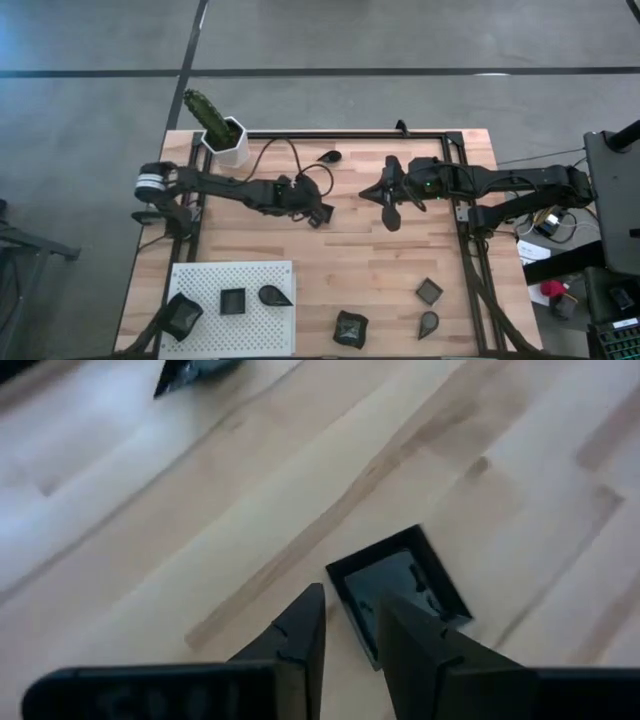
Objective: Pick & Place Mini shaped plates
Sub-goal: Stack the square plate on top of the other square plate on the shelf
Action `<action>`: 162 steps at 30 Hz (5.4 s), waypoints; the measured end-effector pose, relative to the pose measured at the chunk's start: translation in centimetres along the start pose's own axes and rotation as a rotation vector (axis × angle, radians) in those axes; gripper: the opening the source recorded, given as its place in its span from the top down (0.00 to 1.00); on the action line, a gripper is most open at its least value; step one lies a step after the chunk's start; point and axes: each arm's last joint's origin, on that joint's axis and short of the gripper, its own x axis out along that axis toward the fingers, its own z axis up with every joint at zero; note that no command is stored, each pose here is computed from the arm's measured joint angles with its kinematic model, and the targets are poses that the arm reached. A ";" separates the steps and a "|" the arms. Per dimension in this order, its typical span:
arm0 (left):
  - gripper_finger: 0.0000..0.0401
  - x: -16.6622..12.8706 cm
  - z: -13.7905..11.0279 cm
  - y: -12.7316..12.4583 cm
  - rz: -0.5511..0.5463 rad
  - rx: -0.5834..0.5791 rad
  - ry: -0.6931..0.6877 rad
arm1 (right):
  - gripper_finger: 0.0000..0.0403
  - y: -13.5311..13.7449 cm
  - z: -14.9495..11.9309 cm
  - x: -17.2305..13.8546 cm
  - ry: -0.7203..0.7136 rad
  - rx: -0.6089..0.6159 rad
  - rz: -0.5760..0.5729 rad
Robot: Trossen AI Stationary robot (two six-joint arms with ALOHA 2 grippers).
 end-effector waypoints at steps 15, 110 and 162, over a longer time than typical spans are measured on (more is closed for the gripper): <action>0.79 4.4 -1.3 -0.5 0.010 -0.104 0.072 | 0.98 -0.1 -0.1 0.0 0.012 0.003 -0.021; 1.00 -20.0 -2.7 10.0 -0.769 0.294 0.226 | 0.98 -0.1 1.1 -0.1 -0.129 0.017 -0.079; 1.00 -21.4 -12.7 3.5 -0.840 0.195 0.562 | 0.98 -0.1 1.8 -0.2 -0.204 -0.017 -0.115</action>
